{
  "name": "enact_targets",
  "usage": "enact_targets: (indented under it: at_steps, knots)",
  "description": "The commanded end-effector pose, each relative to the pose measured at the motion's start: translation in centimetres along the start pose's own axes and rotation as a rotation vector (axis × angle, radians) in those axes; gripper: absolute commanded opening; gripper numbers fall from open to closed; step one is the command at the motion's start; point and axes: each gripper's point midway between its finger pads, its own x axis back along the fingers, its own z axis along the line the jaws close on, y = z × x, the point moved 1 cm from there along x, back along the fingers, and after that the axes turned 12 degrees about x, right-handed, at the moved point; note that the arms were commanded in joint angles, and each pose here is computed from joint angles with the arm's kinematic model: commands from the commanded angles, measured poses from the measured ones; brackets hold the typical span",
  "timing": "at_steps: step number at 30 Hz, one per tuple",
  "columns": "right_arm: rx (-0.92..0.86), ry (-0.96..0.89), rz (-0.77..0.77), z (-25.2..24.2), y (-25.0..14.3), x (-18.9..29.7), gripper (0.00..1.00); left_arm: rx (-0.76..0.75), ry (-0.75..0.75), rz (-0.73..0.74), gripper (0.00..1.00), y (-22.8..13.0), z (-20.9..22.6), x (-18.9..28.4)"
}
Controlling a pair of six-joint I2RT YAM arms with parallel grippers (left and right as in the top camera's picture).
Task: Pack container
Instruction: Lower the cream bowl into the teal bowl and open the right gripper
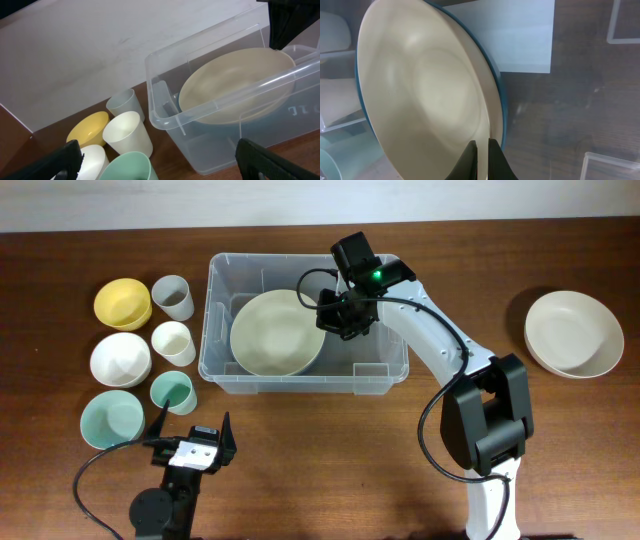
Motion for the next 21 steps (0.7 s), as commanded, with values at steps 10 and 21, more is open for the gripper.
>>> enact_targets:
  at_steps: [10, 21]
  knots:
    - [-0.006, -0.037, 0.02, -1.39, -1.02, -1.25, 0.05, -0.011, -0.009, 0.002, 1.0, -0.14, -0.13, 0.01]
    - [-0.004, -0.049, 0.007, -1.58, -0.74, -1.24, 0.05, -0.011, -0.009, 0.001, 1.0, -0.12, -0.13, 0.01]
